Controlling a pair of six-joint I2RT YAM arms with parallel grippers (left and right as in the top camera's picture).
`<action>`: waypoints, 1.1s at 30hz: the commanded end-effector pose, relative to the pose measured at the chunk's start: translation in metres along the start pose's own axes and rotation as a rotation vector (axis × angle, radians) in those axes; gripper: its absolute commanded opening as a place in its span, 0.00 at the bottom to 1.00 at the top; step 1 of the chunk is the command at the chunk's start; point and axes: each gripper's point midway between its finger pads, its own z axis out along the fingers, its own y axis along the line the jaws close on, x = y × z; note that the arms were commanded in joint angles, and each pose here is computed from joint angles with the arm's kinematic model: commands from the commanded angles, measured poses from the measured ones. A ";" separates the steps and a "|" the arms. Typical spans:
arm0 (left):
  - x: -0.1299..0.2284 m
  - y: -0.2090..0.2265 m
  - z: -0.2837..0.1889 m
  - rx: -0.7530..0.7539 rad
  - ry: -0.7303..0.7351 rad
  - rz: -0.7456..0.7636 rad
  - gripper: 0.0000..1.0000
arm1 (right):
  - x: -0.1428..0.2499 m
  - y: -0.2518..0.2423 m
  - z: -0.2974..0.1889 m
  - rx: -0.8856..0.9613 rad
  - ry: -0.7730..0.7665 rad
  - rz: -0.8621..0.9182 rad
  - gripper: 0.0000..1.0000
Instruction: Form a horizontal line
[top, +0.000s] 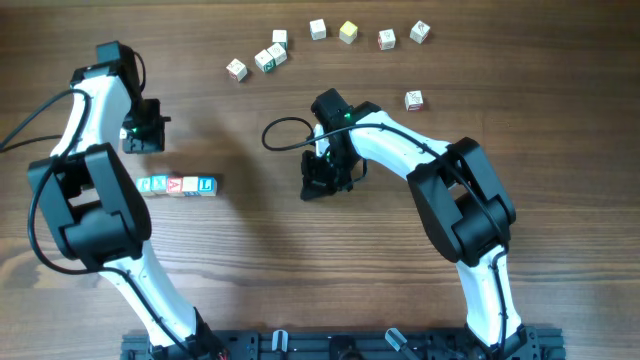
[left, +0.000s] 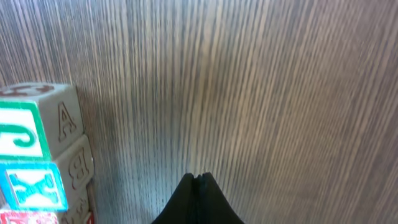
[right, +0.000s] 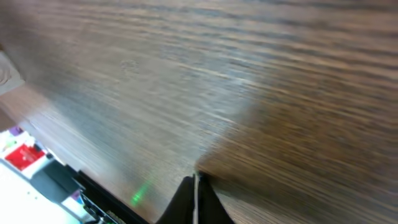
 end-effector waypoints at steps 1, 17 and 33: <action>0.006 0.003 0.003 -0.020 -0.017 -0.014 0.04 | -0.014 -0.069 0.022 0.253 -0.073 0.153 0.05; 0.008 -0.008 0.003 0.026 -0.026 -0.008 0.04 | -0.013 -0.074 0.021 0.276 -0.074 0.154 0.11; 0.001 -0.010 0.022 0.006 -0.075 0.001 0.04 | -0.014 -0.076 0.020 0.291 -0.084 0.151 0.11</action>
